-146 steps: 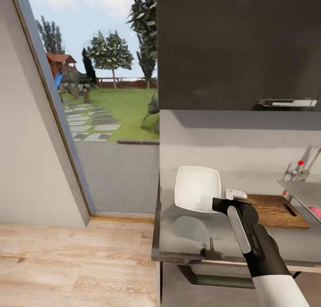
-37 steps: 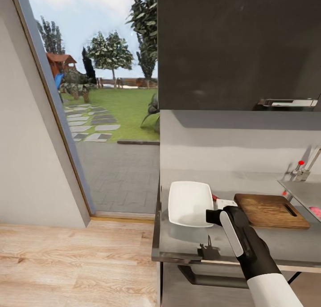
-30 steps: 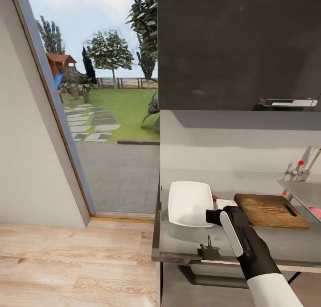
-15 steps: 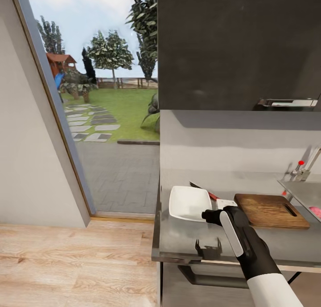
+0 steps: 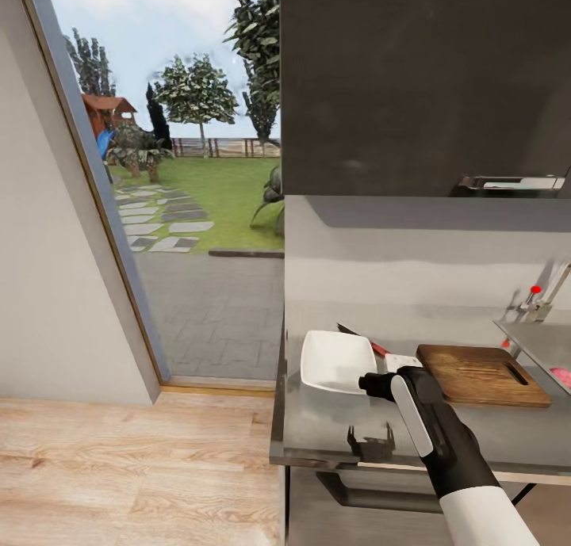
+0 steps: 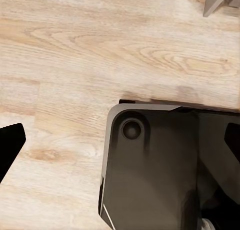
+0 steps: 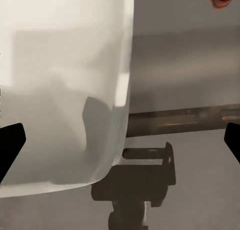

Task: In the kitchen, take the Vidalia onion out of the sink, dice it on the chopping board with the paring knife, put the diced onion into the bowl on the countertop, then place both the paring knife and the chopping board into the sink.

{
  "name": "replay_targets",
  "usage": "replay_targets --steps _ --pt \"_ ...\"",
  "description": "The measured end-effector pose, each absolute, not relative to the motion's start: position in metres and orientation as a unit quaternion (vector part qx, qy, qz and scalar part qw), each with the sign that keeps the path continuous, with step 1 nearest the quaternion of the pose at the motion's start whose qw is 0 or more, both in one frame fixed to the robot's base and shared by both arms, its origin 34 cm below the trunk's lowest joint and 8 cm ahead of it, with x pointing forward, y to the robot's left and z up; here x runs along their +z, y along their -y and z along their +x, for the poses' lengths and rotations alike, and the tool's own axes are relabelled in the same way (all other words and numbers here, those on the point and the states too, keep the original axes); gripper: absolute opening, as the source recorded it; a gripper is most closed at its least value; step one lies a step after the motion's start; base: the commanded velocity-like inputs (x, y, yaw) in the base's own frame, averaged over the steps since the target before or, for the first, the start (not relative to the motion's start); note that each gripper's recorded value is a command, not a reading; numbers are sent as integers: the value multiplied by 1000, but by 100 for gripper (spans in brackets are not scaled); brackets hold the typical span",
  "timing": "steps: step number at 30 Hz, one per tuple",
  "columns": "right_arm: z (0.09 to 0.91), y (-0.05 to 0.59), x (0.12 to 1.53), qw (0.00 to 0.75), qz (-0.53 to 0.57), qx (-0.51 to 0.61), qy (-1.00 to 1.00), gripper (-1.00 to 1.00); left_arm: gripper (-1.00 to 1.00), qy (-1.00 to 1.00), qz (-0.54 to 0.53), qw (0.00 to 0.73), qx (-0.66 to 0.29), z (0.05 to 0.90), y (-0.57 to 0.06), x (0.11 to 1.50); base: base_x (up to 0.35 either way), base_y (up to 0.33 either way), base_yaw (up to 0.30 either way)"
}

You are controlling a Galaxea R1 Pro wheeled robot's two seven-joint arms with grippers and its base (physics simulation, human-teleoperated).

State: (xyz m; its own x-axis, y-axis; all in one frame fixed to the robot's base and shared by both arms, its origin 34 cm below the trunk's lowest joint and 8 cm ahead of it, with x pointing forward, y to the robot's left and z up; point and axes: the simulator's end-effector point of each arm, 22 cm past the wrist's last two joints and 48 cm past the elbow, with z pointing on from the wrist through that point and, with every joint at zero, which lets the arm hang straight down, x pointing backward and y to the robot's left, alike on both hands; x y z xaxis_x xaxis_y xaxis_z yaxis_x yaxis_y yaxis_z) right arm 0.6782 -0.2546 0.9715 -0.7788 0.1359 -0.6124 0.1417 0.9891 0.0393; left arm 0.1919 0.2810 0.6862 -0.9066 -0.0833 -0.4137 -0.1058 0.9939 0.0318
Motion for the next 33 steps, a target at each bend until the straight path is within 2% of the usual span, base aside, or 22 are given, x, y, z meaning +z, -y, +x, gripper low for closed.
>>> replay_targets --steps 8,15,22,33 --pt "683 253 984 338 78 9 -938 100 100 -976 -48 210 27 191 -281 686 0 0 0" --pt "698 251 1041 403 75 18 -912 100 100 -977 -48 205 27 187 -281 684 0 0 0" --pt "700 250 1052 416 74 20 -906 100 100 -978 -47 202 27 184 -280 683 0 -9 0" --pt "700 249 1053 417 72 21 -906 100 100 -978 -47 201 26 183 -280 682 0 -217 0"
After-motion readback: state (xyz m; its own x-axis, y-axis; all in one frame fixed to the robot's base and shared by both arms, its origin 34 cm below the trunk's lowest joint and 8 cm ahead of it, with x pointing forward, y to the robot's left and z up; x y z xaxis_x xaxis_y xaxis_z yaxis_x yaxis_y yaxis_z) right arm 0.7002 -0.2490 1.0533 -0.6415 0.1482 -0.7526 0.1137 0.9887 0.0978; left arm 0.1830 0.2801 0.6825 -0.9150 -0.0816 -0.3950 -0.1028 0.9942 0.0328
